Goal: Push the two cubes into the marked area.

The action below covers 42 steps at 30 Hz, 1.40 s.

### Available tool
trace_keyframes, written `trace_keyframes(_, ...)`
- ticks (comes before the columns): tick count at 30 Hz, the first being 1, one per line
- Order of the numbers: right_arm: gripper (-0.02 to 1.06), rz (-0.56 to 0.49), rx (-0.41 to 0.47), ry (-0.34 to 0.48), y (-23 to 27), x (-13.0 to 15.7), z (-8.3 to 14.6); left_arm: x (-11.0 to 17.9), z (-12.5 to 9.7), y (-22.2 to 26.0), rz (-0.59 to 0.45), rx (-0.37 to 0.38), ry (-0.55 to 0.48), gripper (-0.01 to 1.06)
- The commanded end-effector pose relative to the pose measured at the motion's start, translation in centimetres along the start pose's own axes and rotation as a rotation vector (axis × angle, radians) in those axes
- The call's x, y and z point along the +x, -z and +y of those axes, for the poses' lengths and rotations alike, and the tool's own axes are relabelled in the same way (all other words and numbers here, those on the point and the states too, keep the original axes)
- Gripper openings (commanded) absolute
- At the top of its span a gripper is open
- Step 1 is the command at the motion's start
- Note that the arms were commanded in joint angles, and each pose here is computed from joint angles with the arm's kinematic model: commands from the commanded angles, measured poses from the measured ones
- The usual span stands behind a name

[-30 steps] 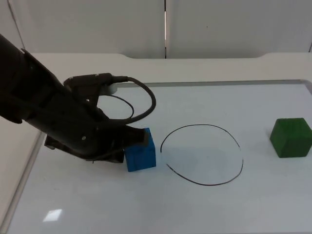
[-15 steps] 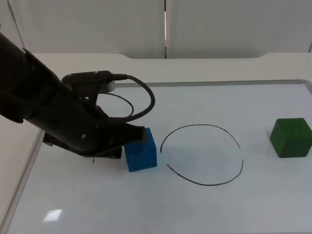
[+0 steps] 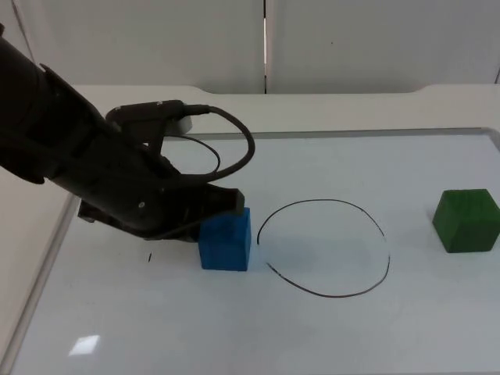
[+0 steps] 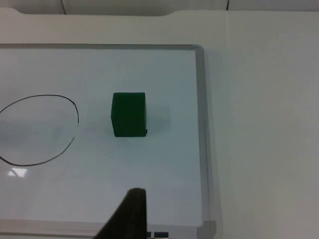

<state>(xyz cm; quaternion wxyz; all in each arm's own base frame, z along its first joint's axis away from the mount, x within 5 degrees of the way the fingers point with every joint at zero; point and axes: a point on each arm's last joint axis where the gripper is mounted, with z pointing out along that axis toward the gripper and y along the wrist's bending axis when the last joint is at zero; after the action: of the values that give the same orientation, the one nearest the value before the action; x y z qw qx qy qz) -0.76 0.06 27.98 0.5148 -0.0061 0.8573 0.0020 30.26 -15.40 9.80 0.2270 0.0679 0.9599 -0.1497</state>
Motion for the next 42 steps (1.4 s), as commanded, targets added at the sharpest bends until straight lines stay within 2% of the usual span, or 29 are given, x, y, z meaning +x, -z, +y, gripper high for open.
trace_keyframes(1, 1.05, -0.013, 0.003, 0.003, 0.0, 0.0, 0.0, 0.0, -0.4, 0.0, 0.008, 0.021, 0.005, 0.0)
trace_keyframes(19, 1.05, -0.013, 0.003, 0.003, 0.0, 0.0, 0.0, 0.6, -1.4, -0.1, 0.041, 0.056, -0.042, 0.0)
trace_keyframes(42, 1.05, -0.013, 0.003, 0.003, 0.0, 0.0, 0.0, 0.8, -1.8, 0.0, 0.072, 0.099, -0.019, 0.0)
